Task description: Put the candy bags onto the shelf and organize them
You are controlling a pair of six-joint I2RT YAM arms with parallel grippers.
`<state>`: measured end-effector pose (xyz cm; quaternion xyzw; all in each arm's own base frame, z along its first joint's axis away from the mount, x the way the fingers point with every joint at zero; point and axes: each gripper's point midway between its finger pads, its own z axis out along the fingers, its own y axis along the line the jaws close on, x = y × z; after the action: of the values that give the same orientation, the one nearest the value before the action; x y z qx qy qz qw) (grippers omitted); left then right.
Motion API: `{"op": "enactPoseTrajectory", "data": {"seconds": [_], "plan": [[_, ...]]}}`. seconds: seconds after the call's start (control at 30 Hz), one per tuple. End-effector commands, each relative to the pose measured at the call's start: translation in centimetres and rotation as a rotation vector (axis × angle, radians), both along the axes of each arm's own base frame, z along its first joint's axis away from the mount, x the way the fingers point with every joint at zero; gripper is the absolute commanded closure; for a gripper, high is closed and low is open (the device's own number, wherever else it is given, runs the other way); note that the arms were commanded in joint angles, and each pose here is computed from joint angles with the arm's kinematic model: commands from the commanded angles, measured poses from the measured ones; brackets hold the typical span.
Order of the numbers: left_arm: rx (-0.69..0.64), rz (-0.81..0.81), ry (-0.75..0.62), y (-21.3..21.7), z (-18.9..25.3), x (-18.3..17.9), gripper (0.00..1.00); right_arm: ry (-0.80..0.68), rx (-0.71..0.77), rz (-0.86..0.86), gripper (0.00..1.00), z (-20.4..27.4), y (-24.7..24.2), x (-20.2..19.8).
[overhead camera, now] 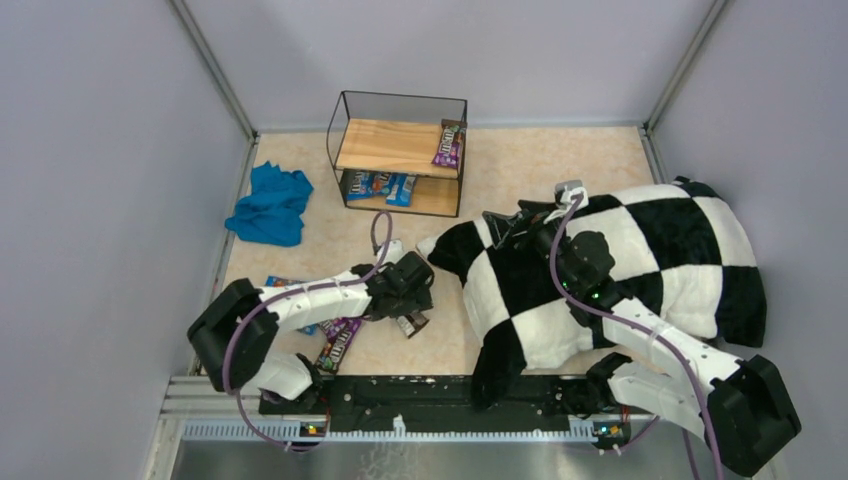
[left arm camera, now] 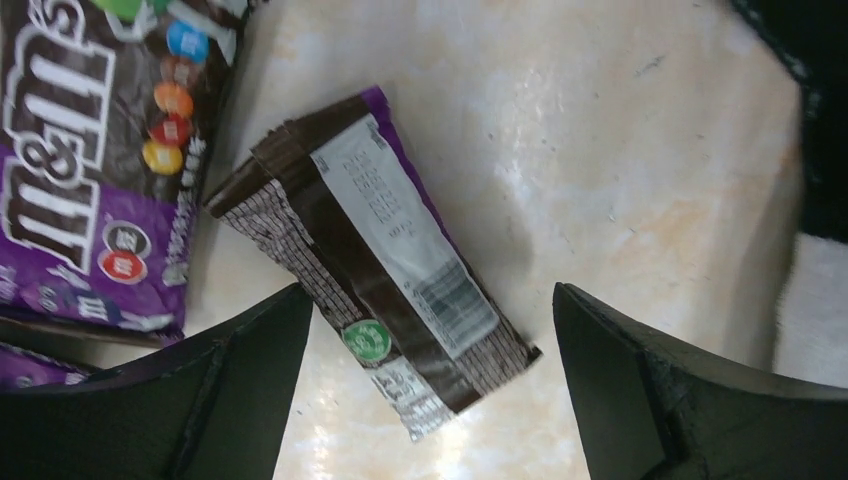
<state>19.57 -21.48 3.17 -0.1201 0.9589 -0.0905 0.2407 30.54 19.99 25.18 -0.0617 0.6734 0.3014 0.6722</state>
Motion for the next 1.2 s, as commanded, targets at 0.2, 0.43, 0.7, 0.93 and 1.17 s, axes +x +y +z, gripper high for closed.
{"op": "enactPoseTrajectory", "data": {"seconds": [0.2,0.43,0.7,0.93,1.17], "plan": [[0.231,-0.206,-0.099,-0.1,0.0,4.7,0.02,-0.142,0.017,0.022,0.01,2.7,0.0,-0.3],[0.076,-0.304,-0.108,-3.7,2.2,4.6,0.02,-0.140,-0.007,0.018,0.01,2.2,0.1,0.1],[0.042,-0.303,-0.049,-0.7,2.7,0.5,0.02,-0.129,0.001,0.037,0.01,1.8,0.7,0.4],[0.120,-0.296,-0.006,0.1,1.6,-1.0,0.07,-0.144,0.011,0.035,0.01,1.8,0.5,0.1],[0.199,-0.327,0.001,-0.1,0.6,-1.3,0.06,-0.143,0.020,0.037,0.01,1.8,0.5,0.1]]}}
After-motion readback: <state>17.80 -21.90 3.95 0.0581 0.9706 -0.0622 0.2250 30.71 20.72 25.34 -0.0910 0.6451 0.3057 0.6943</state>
